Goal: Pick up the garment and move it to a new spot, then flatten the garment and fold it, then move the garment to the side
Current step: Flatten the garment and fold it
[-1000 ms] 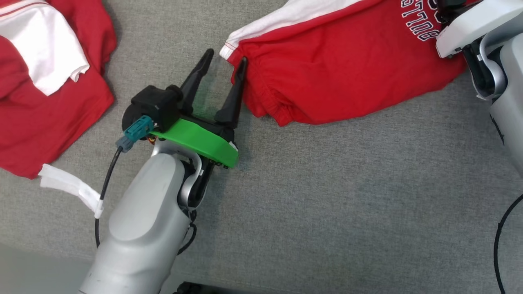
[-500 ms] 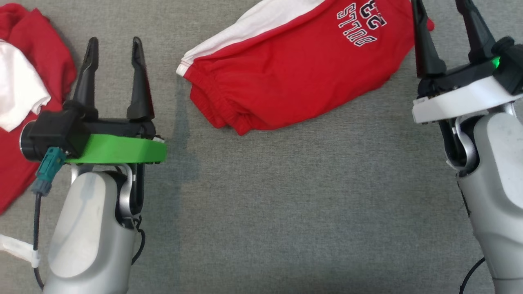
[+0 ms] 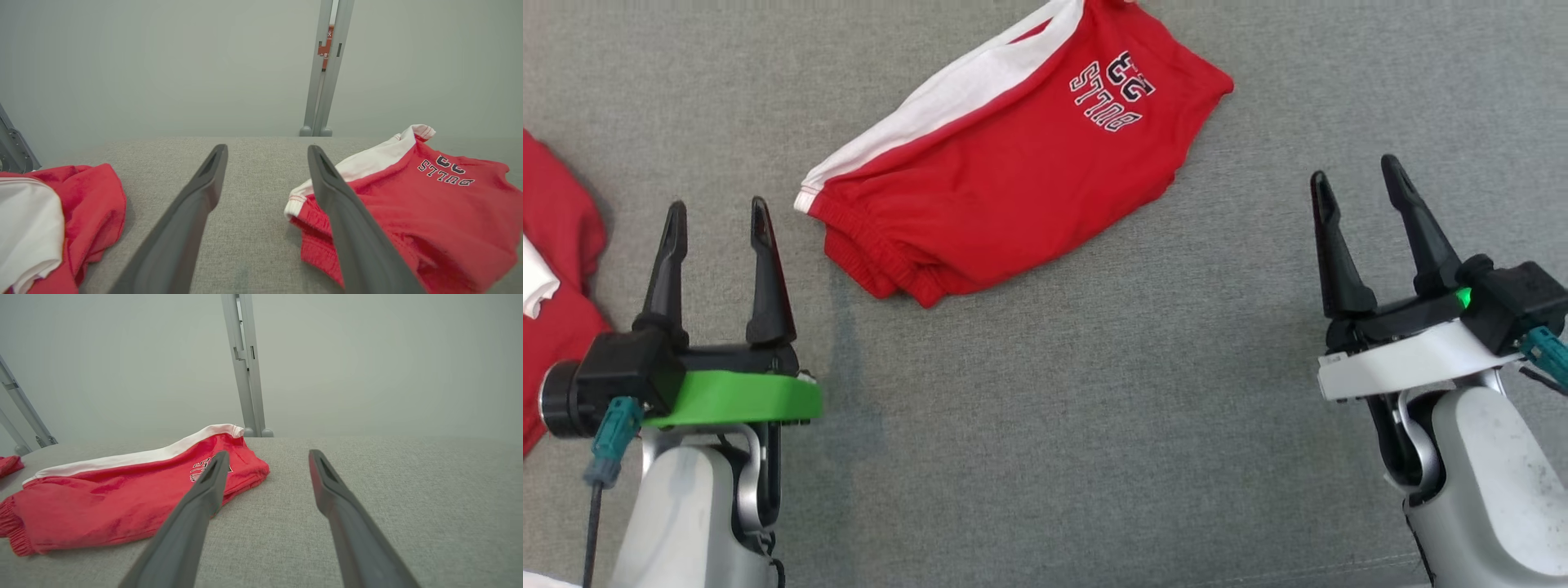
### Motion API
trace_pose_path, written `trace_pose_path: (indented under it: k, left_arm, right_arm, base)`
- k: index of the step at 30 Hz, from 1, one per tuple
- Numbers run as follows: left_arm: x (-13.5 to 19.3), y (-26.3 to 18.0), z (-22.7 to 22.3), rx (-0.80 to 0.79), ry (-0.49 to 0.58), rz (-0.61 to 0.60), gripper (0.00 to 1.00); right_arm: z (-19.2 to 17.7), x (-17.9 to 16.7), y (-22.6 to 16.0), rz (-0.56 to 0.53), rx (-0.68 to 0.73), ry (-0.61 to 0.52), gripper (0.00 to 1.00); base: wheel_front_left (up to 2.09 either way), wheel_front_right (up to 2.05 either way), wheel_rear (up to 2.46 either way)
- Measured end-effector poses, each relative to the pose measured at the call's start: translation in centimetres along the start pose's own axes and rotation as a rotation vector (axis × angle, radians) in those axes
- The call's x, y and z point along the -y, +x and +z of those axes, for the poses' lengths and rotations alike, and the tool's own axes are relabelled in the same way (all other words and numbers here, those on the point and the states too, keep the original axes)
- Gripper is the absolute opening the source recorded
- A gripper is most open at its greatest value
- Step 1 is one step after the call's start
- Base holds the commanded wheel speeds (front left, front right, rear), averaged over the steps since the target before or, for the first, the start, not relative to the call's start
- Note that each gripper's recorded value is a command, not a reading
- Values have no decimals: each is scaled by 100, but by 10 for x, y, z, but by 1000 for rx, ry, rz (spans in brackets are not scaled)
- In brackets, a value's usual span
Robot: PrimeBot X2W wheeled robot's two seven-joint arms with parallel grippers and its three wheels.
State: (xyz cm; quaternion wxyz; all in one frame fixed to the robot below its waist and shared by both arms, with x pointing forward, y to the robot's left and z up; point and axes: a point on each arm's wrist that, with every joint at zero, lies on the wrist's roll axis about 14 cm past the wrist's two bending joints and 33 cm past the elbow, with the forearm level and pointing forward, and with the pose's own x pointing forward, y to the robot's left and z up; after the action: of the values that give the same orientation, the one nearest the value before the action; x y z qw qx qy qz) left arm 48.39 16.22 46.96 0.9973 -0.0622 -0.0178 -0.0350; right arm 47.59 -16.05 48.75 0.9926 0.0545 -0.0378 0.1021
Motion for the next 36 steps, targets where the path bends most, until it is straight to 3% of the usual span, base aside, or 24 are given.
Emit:
trace_pose_path:
  k: [12, 36]
  left_arm:
    - [17, -35, 4, -19, -30, -7, 100]
    - [22, -27, 16, 29, -34, -20, 100]
  right_arm:
    - [30, 7, -43, -50, 33, -17, 100]
    - [22, 18, -32, -42, -23, -53, 100]
  base:
    - [0, 0, 0]
    - [0, 0, 0]
